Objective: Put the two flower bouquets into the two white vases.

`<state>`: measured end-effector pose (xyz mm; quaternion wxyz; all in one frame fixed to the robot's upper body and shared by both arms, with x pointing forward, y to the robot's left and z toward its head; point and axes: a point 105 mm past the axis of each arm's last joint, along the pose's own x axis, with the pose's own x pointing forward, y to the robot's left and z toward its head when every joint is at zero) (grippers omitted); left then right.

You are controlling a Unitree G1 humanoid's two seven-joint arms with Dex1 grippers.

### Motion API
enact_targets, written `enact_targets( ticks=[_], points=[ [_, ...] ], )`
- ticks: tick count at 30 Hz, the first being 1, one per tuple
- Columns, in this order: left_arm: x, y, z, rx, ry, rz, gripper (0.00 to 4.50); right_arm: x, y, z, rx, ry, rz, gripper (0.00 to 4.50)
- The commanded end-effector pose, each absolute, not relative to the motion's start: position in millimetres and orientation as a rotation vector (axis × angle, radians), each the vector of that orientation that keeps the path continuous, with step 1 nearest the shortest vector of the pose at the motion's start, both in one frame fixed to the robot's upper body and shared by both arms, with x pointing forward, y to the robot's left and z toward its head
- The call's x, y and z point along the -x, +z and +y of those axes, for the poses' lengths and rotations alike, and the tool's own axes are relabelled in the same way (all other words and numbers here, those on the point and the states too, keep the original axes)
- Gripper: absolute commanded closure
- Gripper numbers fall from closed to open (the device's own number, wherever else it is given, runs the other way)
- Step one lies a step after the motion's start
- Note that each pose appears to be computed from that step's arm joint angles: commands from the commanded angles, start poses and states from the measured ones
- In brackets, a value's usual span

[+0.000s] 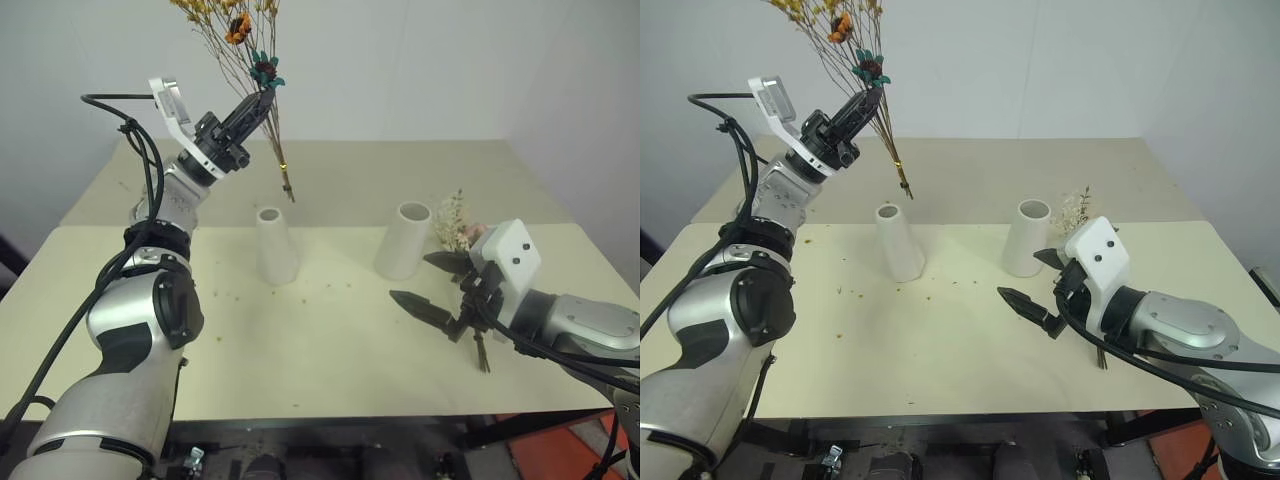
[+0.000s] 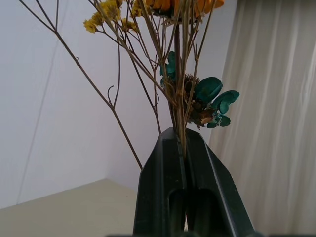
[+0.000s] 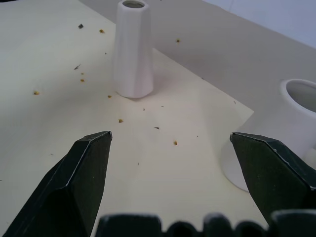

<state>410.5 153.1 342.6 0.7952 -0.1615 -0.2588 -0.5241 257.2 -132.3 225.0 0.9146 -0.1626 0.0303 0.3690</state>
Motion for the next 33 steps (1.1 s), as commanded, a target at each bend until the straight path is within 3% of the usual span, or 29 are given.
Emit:
enact_targets(
  ticks=[1,19,33],
  points=[
    [-397,361,162,0.244,-1.165,-0.616,4.49,-255,236,-130,0.357,0.765,0.012,0.00],
    [-403,322,153,0.217,-1.182,-0.493,4.49,-260,234,-127,0.355,0.786,0.023,0.00],
    [-399,293,168,0.218,-1.192,-0.449,4.49,-260,233,-129,0.354,0.776,0.023,0.00]
  ],
)
